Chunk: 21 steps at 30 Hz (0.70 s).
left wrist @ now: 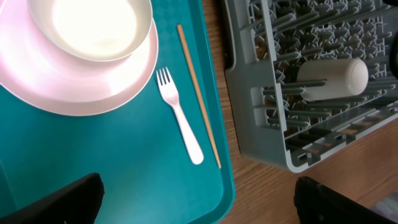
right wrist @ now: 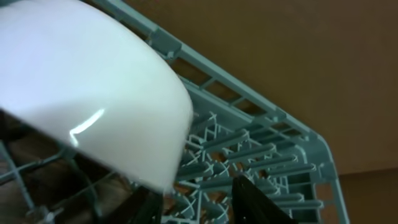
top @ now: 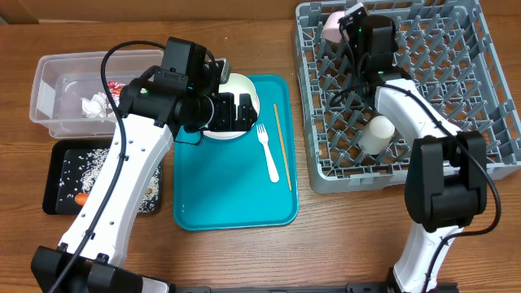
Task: Sort waste into correct bins and load items into the dishwasher
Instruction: 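Carry the pink bowl into the dish rack and release right gripper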
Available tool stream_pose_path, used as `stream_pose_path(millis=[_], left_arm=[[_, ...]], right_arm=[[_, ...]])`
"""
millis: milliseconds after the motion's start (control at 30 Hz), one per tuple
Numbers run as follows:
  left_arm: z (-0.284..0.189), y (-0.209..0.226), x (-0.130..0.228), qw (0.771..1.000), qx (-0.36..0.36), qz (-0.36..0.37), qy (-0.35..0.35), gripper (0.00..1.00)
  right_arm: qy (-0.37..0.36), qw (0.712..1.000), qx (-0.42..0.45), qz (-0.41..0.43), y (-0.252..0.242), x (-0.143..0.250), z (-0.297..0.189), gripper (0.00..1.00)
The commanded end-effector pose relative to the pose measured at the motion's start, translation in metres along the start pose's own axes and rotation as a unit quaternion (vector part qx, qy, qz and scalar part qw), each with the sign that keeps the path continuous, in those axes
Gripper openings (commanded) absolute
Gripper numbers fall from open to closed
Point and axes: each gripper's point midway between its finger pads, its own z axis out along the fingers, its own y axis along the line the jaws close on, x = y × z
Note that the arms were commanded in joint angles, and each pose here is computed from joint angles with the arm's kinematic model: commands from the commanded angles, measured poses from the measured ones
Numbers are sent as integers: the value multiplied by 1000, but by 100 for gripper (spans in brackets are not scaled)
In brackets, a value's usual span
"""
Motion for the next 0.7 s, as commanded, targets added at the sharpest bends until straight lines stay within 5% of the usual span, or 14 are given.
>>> stream_pose_path(millis=[0,233,667], left_arm=[[-9,-4,-6,1000,1,13,-15,100],[-9,-4,-6,1000,1,13,-15,100],[-9,-4,-6,1000,1,13,-15,100]], right_arm=[[-25,999,7,35,-19,-22,-25,44],[-47,996,-25,75,-30,-40,-58,63],[-27,962,-121,245,-30,-45,-125,70]])
